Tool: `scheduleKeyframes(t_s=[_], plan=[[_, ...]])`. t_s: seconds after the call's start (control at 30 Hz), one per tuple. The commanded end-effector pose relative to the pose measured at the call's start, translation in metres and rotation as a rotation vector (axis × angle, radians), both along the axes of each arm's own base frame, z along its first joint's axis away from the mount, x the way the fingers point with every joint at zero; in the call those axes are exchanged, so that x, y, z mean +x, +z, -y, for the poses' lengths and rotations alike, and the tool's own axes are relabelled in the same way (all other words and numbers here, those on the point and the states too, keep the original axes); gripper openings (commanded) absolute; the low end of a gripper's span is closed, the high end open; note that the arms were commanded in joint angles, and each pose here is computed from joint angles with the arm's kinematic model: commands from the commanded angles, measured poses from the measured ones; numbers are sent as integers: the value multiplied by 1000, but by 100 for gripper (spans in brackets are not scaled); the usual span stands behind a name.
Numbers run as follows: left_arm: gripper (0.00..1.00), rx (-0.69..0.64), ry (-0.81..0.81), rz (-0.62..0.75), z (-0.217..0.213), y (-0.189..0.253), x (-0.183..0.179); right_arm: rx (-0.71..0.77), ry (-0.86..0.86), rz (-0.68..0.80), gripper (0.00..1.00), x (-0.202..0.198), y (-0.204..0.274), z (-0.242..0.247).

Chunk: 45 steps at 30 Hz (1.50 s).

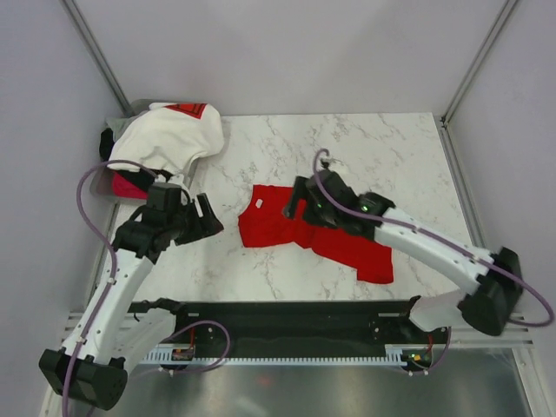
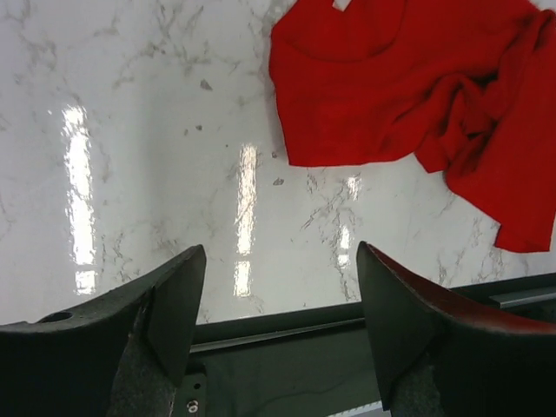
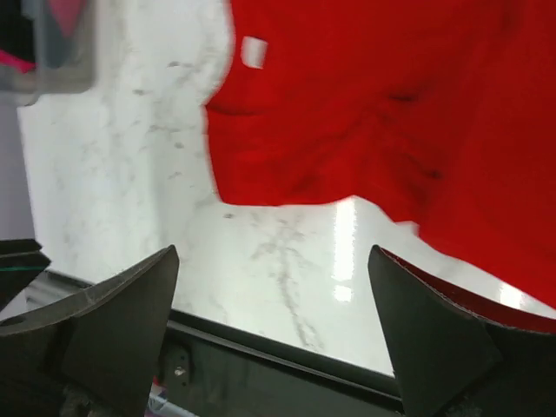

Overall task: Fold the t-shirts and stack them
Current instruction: Flatten the tshirt out

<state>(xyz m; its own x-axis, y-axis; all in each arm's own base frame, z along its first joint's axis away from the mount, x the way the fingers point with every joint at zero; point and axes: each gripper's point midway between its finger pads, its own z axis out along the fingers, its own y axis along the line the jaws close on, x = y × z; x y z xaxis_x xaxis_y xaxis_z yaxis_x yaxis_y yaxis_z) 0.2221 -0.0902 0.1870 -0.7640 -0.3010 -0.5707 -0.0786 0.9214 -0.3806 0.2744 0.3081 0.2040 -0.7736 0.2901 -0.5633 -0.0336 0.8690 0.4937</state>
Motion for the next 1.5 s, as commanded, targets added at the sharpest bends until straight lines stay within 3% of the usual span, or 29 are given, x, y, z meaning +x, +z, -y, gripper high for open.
scheduleKeyframes(t_s=[0.0, 0.07, 0.17, 0.33, 0.5, 0.7, 0.77, 0.83, 0.97, 1.0, 1.07, 1.1, 1.17, 1.2, 1.37, 1.47], plan=[[77, -74, 18, -98, 21, -34, -6, -154, -230, -131, 98, -51, -80, 98], [75, -88, -5, -93, 34, -46, -4, -48, -267, -104, 98, -68, -75, 114], [74, -104, 0, -117, 43, -65, -1, -5, -298, -115, 97, -86, -97, 133], [73, -78, 6, -130, 57, -96, 22, -115, -221, -144, 95, -87, -116, 130], [72, -50, -2, -153, 66, -125, 42, -219, -193, -97, 95, -61, -112, 118], [63, -63, 0, -209, 77, -161, 51, -318, -108, -72, 98, -28, -110, 88], [53, -72, -7, -208, 81, -167, 54, -353, -101, -80, 98, -20, -117, 85], [36, -71, -13, -220, 84, -171, 57, -382, -98, -98, 95, -11, -127, 84], [6, -57, -29, -217, 86, -172, 64, -411, -73, -130, 79, -4, -148, 82], [2, -59, -29, -216, 86, -171, 65, -419, -69, -138, 59, -5, -149, 82], [2, -63, -29, -207, 87, -167, 65, -422, -70, -145, 42, -7, -149, 84], [2, -66, -25, -197, 86, -161, 64, -426, -76, -152, 28, -10, -148, 88], [2, -71, -22, -181, 85, -154, 64, -423, -85, -135, 15, -14, -138, 95], [2, -79, -22, -164, 85, -145, 63, -407, -94, -116, 2, -13, -127, 97], [2, -59, 8, -96, 72, -93, 61, -435, -123, -63, 0, -19, -78, 119], [2, -52, 22, 41, 60, -22, 61, -400, -196, 41, 0, -15, -9, 144]])
